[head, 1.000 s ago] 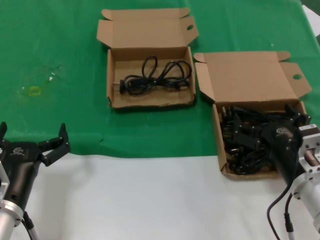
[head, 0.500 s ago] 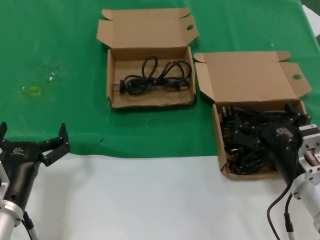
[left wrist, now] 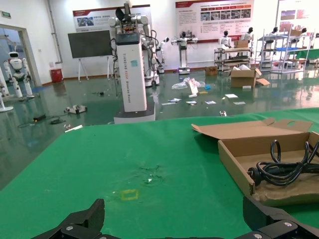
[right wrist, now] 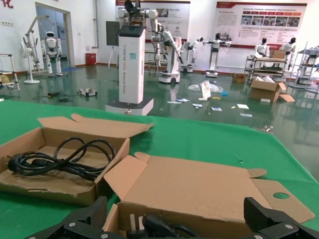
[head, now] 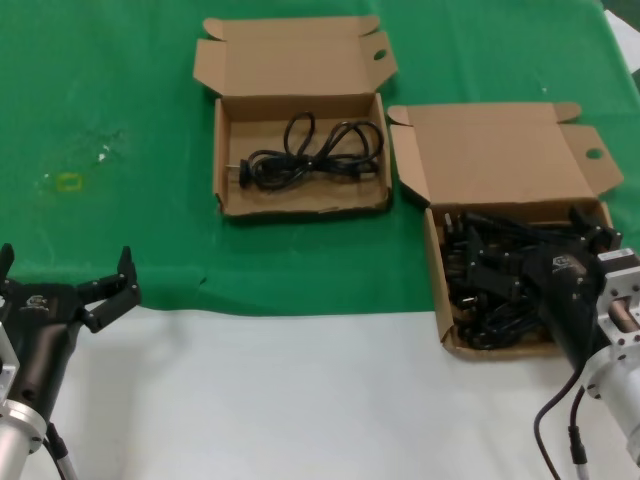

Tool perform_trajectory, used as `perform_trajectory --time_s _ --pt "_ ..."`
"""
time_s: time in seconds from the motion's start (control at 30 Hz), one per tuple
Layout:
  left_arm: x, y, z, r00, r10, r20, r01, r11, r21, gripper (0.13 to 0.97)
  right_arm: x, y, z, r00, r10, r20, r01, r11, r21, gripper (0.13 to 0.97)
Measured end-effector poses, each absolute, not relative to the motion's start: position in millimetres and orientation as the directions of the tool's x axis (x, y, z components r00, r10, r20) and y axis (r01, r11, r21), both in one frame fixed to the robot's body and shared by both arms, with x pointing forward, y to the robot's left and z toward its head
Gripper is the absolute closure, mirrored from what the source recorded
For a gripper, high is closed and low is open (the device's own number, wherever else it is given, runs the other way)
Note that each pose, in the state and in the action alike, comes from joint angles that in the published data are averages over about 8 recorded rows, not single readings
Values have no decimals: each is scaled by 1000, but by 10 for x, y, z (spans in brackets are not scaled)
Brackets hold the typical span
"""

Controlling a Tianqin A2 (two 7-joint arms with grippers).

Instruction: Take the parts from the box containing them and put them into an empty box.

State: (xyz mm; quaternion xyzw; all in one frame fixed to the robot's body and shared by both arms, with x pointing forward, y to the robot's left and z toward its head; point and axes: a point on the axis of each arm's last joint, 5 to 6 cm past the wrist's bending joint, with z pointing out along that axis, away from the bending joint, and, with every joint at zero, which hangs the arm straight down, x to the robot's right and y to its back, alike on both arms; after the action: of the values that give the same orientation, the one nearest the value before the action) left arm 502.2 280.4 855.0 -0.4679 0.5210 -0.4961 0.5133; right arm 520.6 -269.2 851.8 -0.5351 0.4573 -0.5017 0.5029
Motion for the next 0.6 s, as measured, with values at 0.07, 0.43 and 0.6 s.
perform_trajectory --time_s 0.07,0.43,0.6 --pt "5022 2804 8550 -35 -997 -71 22 70 -997 132 5206 -2692 8518 78 -994 77 15 -76 -997 130" --pt "5022 2804 8550 -35 -997 -71 22 70 -997 132 5206 -2692 8518 78 -994 77 15 -76 -997 130" --pt "5022 2804 8550 -35 -997 -71 22 70 -997 132 5206 -2692 8518 78 -994 77 15 -76 -997 130"
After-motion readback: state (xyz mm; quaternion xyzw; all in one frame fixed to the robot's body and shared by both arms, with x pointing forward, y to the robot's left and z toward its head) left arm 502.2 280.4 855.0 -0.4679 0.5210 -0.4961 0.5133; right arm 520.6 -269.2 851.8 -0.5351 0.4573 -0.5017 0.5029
